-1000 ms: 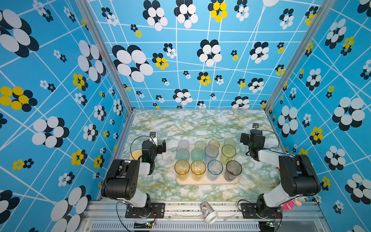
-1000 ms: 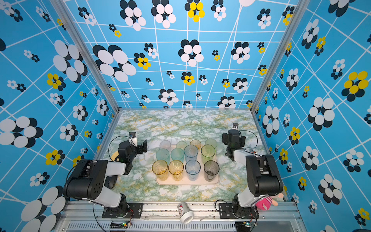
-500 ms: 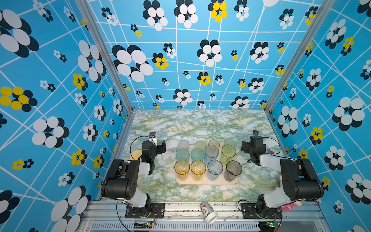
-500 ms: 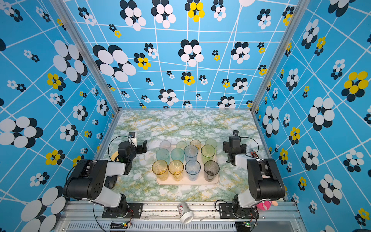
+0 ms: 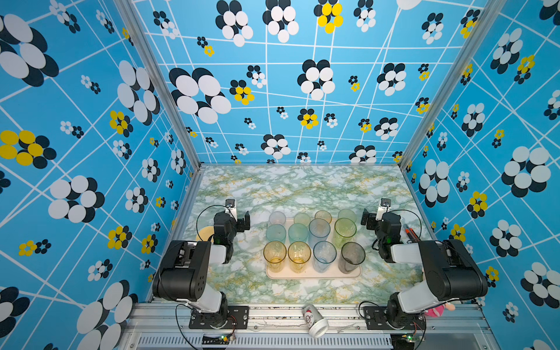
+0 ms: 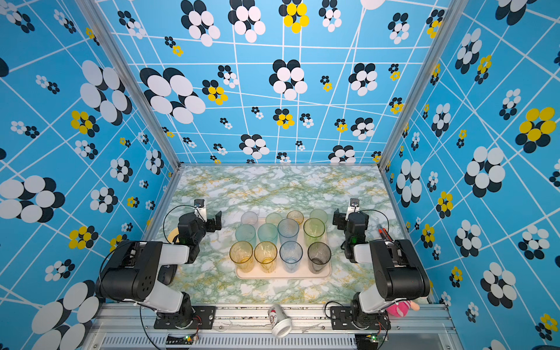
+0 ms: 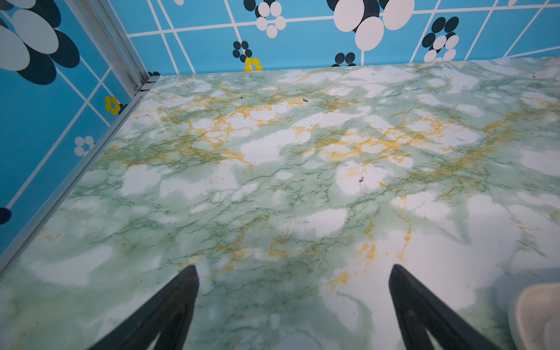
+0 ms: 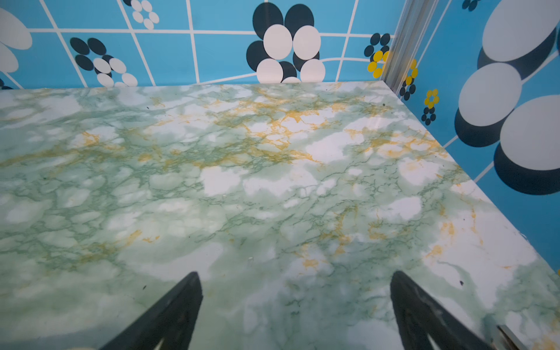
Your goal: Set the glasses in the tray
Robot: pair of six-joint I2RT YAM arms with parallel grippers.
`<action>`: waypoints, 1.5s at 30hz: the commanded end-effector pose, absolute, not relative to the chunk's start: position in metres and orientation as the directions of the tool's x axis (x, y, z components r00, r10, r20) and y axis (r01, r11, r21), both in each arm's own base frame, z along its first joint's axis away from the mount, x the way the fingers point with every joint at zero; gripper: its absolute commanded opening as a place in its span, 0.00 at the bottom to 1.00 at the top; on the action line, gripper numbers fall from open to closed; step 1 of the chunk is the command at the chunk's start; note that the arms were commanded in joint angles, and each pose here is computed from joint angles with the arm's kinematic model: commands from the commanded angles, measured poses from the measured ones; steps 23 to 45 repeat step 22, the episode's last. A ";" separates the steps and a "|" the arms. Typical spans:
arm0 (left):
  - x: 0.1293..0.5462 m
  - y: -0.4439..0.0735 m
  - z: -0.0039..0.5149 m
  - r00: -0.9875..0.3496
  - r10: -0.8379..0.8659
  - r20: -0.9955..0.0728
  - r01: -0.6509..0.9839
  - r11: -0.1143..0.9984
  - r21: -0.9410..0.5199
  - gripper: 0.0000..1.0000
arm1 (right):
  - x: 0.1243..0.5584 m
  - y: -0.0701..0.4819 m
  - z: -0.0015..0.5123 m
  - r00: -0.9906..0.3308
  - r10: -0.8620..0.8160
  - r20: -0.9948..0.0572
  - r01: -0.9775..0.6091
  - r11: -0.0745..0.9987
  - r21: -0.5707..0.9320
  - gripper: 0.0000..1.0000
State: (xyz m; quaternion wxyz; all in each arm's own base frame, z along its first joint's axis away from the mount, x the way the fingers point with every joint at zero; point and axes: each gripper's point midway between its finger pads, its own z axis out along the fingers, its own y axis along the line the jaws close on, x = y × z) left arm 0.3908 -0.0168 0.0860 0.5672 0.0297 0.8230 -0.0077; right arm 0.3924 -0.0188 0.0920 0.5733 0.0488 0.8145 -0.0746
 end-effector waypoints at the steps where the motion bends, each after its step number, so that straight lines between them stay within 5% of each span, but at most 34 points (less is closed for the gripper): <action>1: 0.398 -0.014 0.095 -0.335 0.027 -0.942 0.047 0.999 0.011 0.99 | 0.394 -0.017 0.096 -0.310 -0.017 -0.951 0.157 0.985 -0.069 0.99; 45: 0.398 -0.014 0.094 -0.338 0.024 -0.941 0.050 0.999 0.008 0.99 | 0.394 -0.017 0.097 -0.309 -0.016 -0.951 0.157 0.985 -0.068 0.99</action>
